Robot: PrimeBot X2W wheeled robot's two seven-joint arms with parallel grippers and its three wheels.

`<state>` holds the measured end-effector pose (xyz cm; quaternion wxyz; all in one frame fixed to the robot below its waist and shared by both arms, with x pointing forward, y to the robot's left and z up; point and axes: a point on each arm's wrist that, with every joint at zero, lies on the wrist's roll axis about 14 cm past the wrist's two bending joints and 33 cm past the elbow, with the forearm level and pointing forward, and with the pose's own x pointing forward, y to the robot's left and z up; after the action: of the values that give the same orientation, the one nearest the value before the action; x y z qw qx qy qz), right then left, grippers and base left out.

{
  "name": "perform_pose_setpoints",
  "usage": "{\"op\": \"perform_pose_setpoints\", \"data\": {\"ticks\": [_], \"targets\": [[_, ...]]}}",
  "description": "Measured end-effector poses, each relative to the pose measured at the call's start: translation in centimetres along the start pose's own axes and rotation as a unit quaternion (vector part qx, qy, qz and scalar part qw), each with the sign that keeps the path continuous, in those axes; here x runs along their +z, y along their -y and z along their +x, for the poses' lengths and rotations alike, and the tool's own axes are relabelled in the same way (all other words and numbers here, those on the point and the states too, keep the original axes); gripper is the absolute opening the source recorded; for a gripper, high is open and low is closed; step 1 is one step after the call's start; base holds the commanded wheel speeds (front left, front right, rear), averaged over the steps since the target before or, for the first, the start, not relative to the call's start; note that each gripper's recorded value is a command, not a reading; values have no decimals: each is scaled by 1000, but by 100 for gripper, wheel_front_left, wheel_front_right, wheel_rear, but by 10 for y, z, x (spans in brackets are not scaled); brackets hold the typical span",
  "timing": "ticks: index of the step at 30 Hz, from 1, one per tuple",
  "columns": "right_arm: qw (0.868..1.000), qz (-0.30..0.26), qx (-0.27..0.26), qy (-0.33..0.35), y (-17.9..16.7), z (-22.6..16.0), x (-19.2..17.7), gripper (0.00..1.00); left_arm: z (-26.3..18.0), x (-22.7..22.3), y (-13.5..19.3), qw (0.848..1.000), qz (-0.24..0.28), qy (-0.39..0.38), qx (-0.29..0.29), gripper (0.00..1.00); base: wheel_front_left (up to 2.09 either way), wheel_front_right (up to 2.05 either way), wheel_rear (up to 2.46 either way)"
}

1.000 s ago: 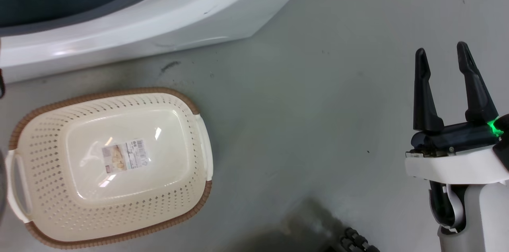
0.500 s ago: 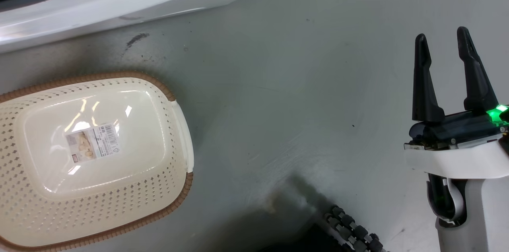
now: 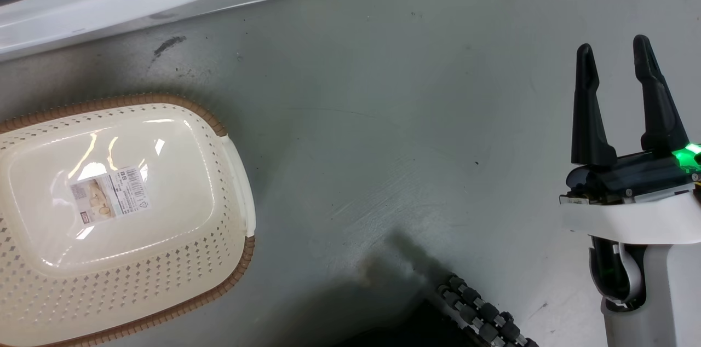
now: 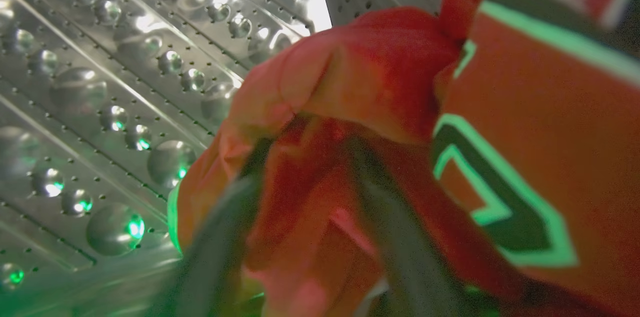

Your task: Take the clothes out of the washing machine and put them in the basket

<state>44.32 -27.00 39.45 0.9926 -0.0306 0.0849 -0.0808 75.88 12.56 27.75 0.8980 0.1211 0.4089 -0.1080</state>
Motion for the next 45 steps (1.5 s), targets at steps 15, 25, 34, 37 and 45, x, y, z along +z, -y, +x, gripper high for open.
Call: {"op": "perform_pose_setpoints", "data": {"ticks": [15,25,34,37,45], "targets": [[1000,-2,8,26,-4,2,18,100,-23,17,4,996,3,88,-9,0,0,0,0],[998,-8,26,61,-16,-10,47,100,-82,18,31,985,14,166,-38,0,0,0,0],[995,-5,45,90,-29,-31,72,100,-156,17,42,967,6,251,-52,0,0,0,0],[994,-8,53,99,-34,-40,80,100,-181,14,42,959,7,278,-53,0,0,0,0],[989,-5,73,125,-46,-62,99,100,-246,2,40,939,-5,339,-50,0,0,0,0]]}}
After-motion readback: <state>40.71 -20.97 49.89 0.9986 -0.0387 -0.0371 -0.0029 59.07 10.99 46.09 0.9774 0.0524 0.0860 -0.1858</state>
